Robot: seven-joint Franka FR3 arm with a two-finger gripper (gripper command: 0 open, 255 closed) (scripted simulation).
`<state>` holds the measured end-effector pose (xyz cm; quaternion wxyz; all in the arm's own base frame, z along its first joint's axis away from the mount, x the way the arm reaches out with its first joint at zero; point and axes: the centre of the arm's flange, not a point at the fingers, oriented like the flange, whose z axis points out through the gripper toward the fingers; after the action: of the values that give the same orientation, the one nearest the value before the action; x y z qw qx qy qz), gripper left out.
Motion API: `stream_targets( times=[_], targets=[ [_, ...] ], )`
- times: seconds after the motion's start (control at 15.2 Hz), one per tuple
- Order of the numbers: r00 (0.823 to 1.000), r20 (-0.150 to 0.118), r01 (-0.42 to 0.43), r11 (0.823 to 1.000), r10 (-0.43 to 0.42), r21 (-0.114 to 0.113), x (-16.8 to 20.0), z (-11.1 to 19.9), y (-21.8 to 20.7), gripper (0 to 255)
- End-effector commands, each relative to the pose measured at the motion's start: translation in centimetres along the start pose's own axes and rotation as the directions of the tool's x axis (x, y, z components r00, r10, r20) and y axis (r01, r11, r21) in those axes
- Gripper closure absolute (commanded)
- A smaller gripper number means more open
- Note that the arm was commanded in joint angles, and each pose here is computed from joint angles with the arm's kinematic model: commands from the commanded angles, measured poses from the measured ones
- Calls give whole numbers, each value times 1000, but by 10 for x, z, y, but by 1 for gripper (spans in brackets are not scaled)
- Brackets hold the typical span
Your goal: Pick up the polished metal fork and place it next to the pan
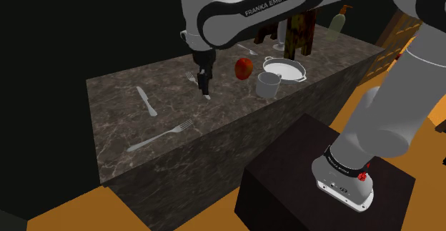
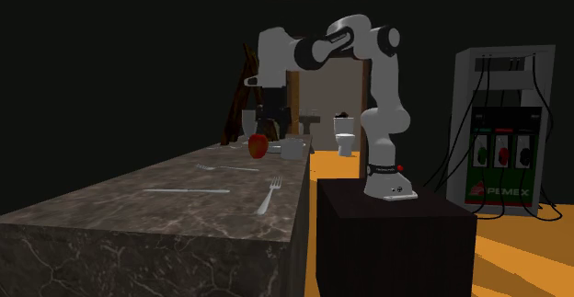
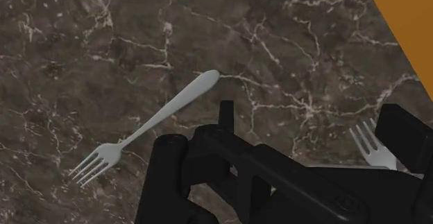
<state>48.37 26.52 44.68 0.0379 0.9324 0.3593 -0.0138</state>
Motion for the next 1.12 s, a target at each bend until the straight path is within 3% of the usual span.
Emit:
stream_targets(
  times=[0.0, 0.4, 0.79, 1.06],
  targets=[
    [998, -5, 63, 998, -63, 3, 17, 10, -13, 0],
    [970, -17, 244, 970, -244, 10, 67, 37, -65, 0],
    [908, -31, 417, 909, -417, 15, 107, 62, -126, 0],
    [906, -31, 423, 906, -422, 15, 109, 79, -128, 0]
  ],
)
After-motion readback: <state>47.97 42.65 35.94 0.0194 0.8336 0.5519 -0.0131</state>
